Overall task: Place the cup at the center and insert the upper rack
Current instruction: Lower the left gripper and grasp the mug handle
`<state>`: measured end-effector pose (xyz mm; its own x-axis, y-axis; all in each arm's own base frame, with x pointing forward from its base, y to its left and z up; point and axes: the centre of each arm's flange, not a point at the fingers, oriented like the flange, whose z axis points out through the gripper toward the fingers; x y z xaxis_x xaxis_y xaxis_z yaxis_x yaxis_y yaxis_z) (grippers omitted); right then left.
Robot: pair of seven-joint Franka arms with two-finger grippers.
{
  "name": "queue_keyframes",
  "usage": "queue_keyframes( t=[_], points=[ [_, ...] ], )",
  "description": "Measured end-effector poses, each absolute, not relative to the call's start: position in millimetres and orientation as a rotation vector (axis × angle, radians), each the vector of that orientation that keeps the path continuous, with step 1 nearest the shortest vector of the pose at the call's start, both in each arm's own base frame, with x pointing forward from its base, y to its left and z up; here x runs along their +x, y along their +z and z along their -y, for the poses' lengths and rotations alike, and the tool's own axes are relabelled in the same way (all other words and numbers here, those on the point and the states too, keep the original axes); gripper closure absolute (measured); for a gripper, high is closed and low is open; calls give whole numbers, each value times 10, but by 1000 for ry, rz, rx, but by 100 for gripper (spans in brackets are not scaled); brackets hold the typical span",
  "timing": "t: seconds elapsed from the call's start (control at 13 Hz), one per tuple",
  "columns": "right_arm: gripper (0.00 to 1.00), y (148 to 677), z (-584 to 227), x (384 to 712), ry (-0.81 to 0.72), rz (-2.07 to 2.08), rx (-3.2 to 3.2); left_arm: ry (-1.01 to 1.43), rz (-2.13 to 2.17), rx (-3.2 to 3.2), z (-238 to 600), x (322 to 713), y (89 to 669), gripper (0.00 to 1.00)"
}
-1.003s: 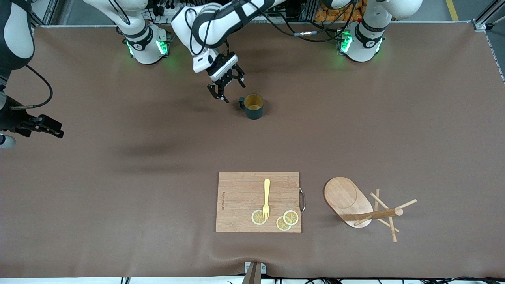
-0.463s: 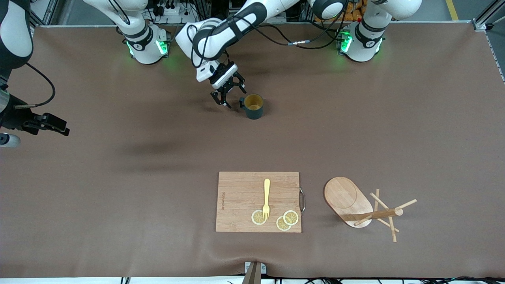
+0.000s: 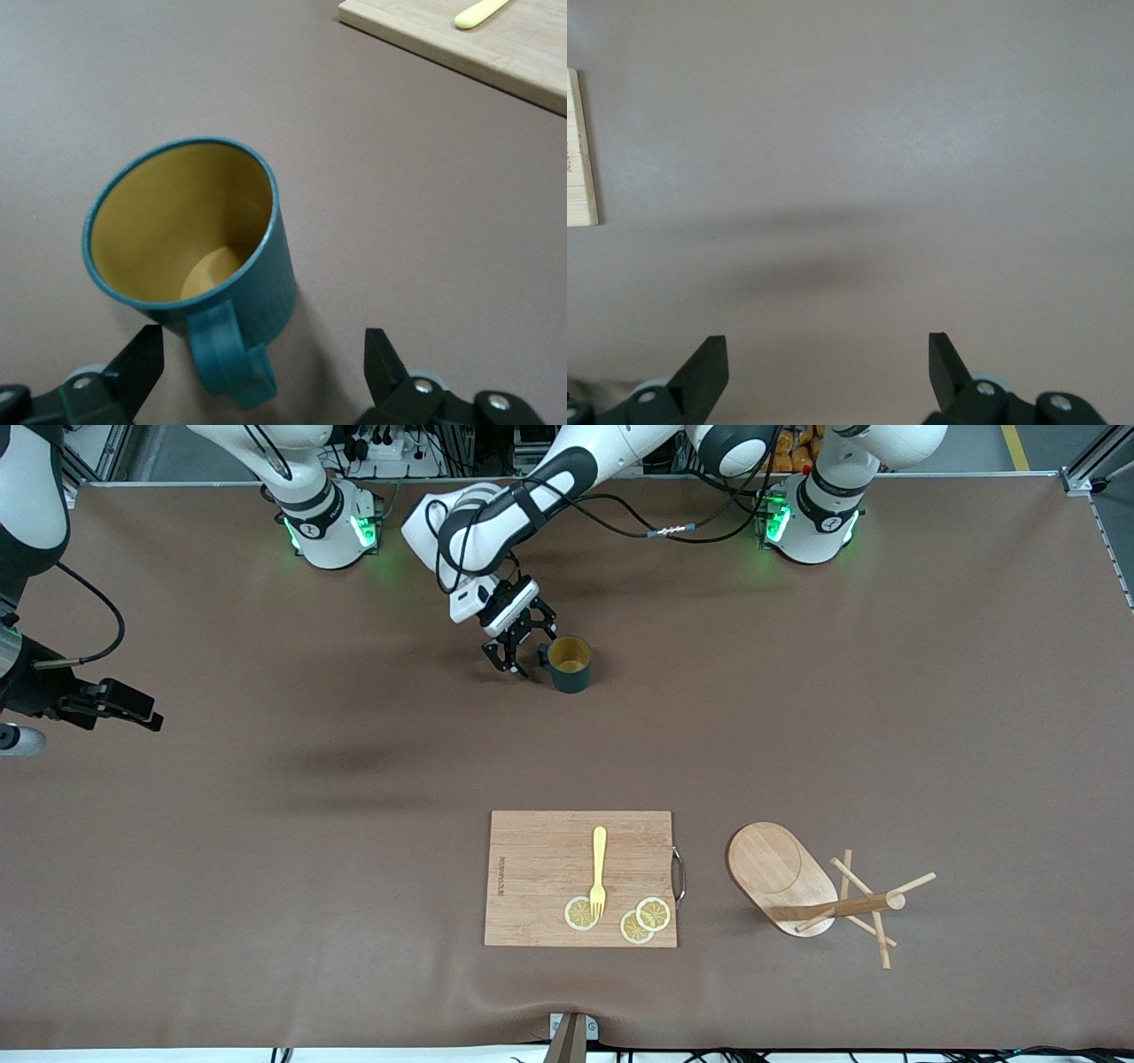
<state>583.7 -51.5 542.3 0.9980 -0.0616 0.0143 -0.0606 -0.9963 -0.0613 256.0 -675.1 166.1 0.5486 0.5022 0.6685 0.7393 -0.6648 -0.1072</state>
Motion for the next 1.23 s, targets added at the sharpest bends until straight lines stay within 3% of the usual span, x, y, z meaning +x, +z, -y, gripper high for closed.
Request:
queue_keyframes(
  t=[0.15, 0.23, 0.62, 0.93, 1.23],
  points=[
    [0, 5423, 521, 5836, -25, -96, -3079, -866, 1016, -2411, 6753, 2560, 1660, 4],
    [0, 5424, 521, 5836, -25, -96, -3079, -866, 1018, -2412, 6757, 2560, 1666, 15],
    [0, 5424, 523, 5836, -25, -96, -3080, -863, 1017, -2415, 6769, 2540, 1674, 32],
    [0, 5443, 550, 5838, -31, -99, -3088, -858, 1010, -2419, 6781, 2498, 1674, 78],
    [0, 5467, 625, 5833, -32, -88, -3149, -857, 1012, -2419, 6786, 2495, 1685, 81]
  ],
)
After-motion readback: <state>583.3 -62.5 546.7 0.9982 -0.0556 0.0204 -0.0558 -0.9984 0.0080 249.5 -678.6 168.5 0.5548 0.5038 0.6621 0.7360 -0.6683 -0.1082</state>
